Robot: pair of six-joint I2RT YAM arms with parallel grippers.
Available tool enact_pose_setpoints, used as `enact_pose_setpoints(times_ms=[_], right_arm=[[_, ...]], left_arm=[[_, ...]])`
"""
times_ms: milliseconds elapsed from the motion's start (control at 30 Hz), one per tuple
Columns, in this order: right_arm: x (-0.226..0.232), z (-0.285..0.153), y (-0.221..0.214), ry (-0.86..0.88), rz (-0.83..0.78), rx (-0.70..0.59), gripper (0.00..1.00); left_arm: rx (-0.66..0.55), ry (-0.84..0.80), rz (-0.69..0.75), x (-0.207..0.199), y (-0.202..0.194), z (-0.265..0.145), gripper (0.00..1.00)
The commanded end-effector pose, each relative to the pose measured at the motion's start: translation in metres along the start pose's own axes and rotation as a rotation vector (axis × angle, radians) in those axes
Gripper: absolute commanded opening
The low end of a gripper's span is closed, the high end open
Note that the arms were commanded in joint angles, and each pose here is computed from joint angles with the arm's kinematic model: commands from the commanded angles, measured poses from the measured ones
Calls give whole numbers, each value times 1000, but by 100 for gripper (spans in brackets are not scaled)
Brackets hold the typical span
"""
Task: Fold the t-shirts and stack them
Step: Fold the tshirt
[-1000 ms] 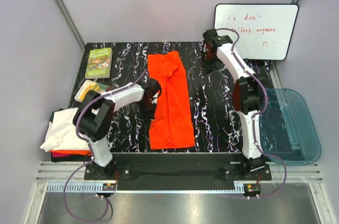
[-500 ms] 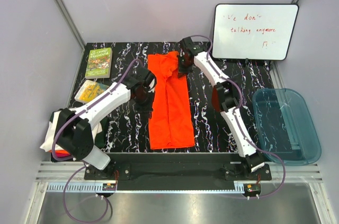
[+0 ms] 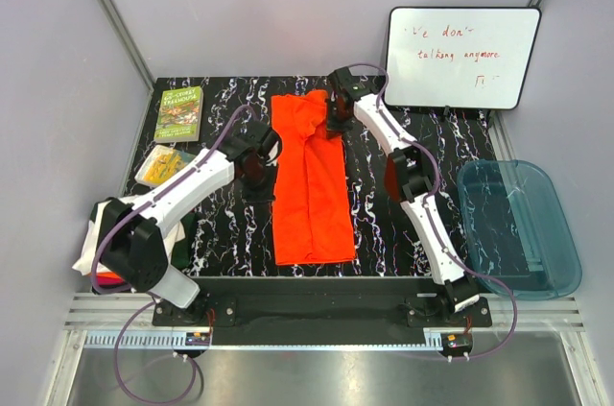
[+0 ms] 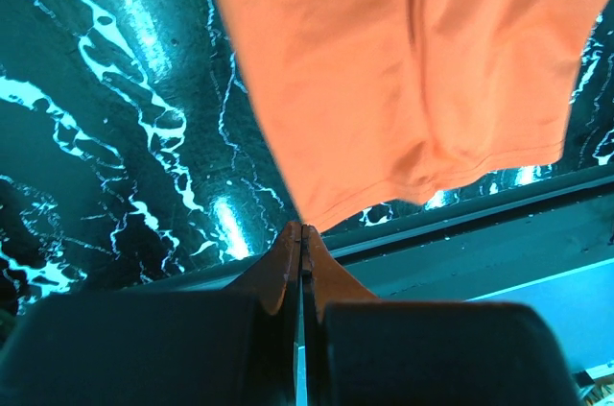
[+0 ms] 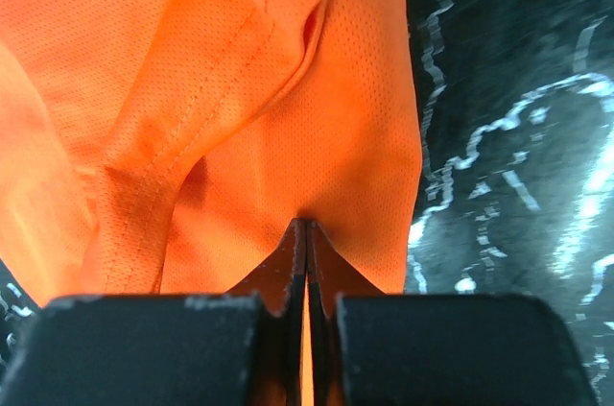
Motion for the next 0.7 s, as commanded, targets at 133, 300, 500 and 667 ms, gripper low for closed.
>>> enact_pose_setpoints(times_ms=[133,300,500,667], right_arm=[[-23,-39,26,-69,-45,-91,0],[-13,-142,37,-94,-74,-194,22],[-16,-221,-19,-74,-16,-208,95],[-12,-226,-106,24,102,-79,97]], left_arm=[[-126,-23,5,-2,8,-29,0],[-149,-61,-17,-4,8,-24,0],[-93,-155,-89,-1,-14,5,79],[-43,-228,-188,12,-43,30,99]])
Point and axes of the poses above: each gripper's point midway between its finger pads, its own z axis out along the fingers, its own x axis along the line the jaws close on, y = z × x, the point moved 5 cm from there along -z, back along the fingers, and after that the axes turned 15 degrees about -z, right-handed, at the moved point
